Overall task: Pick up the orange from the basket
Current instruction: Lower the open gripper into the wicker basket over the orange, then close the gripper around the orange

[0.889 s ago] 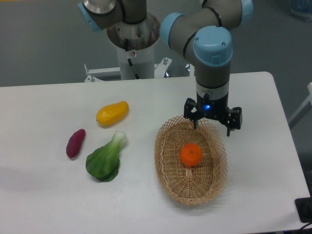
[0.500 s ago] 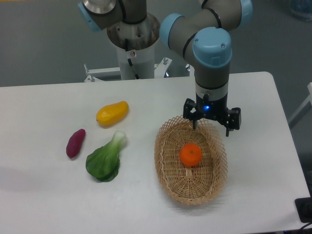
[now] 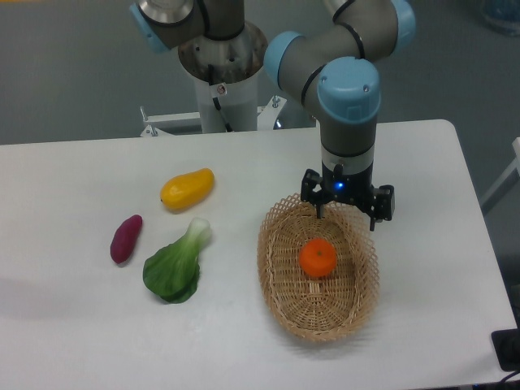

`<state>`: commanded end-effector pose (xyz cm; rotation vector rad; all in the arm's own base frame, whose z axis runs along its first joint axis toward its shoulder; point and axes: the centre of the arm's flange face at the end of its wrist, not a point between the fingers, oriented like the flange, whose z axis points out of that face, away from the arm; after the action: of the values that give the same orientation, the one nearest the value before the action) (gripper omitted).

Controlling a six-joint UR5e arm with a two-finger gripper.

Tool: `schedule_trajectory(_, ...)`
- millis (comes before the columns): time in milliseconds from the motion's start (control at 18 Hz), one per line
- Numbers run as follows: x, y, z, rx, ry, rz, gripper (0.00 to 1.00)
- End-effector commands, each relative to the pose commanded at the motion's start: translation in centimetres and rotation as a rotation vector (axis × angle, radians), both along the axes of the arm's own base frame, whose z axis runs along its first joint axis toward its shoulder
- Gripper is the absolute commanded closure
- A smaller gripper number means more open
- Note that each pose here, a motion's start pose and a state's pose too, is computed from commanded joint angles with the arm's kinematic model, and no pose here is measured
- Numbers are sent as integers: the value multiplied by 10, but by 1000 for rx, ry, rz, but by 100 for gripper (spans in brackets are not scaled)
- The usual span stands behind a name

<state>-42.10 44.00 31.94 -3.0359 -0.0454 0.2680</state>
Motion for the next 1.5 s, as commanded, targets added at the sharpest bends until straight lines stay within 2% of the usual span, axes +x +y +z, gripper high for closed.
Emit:
schedule_trajectory(222, 7, 1, -28, -30, -43, 6, 0)
schedule_trajectory(444, 6, 19, -58, 0, -30, 46, 0)
schedule_trajectory(722, 18, 21, -87, -28, -73, 58, 0)
schedule_trajectory(1500, 12, 25, -109, -44, -80, 60, 0)
